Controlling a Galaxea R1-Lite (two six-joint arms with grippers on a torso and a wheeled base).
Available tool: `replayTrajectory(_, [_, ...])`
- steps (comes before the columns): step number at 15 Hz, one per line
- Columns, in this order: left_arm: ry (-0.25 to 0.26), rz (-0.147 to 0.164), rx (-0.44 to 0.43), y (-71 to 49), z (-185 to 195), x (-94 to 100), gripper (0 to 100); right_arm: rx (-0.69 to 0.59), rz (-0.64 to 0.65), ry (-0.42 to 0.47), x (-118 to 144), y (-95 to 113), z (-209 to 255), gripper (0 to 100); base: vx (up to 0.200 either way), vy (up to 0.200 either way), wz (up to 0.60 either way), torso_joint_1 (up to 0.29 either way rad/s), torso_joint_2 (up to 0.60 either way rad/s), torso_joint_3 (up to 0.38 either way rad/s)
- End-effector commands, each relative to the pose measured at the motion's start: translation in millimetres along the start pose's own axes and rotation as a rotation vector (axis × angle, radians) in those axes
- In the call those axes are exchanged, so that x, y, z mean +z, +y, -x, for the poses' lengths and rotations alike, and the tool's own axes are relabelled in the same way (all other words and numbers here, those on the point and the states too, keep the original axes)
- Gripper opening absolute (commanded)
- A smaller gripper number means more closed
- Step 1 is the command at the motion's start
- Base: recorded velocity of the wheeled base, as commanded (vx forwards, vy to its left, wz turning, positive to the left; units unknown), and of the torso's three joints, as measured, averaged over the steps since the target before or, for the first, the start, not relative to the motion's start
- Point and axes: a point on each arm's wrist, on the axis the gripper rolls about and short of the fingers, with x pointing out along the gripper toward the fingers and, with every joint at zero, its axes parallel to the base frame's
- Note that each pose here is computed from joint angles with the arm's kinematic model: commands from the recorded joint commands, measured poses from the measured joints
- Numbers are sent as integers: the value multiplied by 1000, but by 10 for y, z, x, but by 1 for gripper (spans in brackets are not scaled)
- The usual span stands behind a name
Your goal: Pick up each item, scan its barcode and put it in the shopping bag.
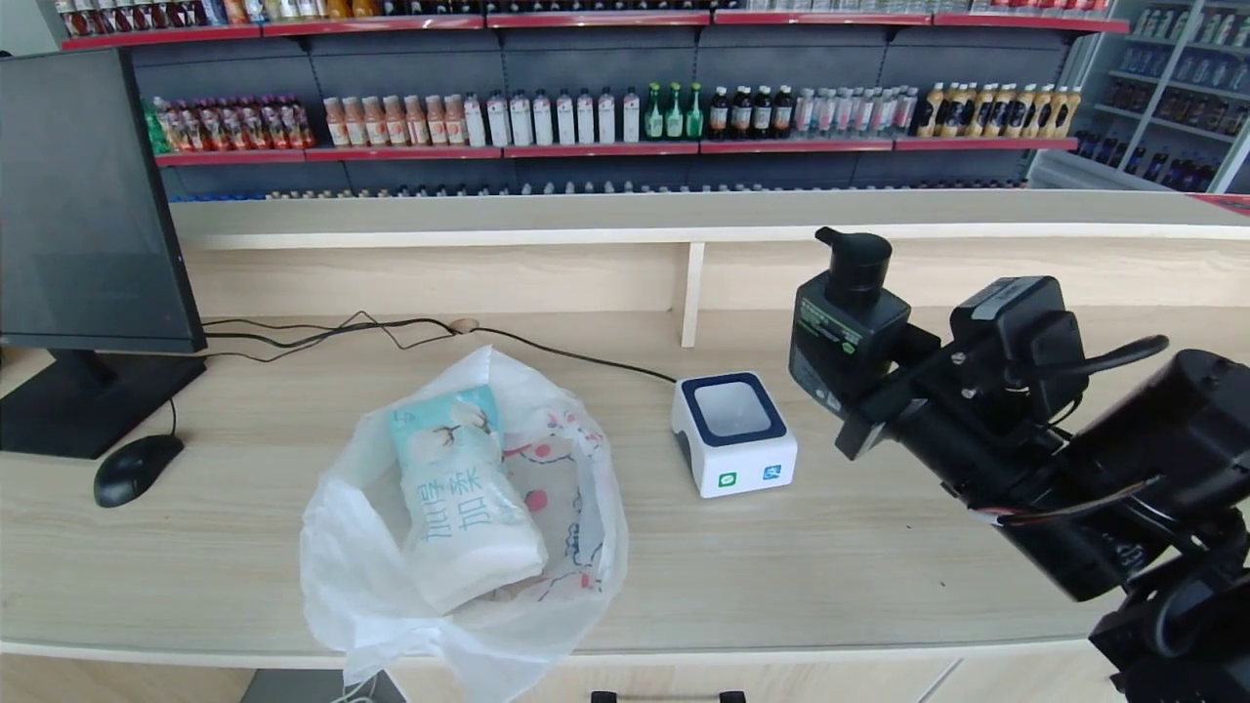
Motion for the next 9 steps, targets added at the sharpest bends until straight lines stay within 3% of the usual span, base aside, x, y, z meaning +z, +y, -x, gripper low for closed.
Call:
replayTrajectory(1, [-1, 0, 1, 0, 0, 0, 100, 51, 11, 25, -101, 150, -49, 0, 0, 0, 0, 0, 0, 0])
replayTrajectory(5, [-1, 0, 1, 0, 0, 0, 100, 140, 11, 16, -218, 223, -143, 0, 0, 0, 0, 0, 0, 0])
replayTrajectory(9, [-2, 0, 1, 0, 0, 2, 100, 272, 226, -126, -291, 29, -356, 0, 0, 0, 0, 0, 0, 0])
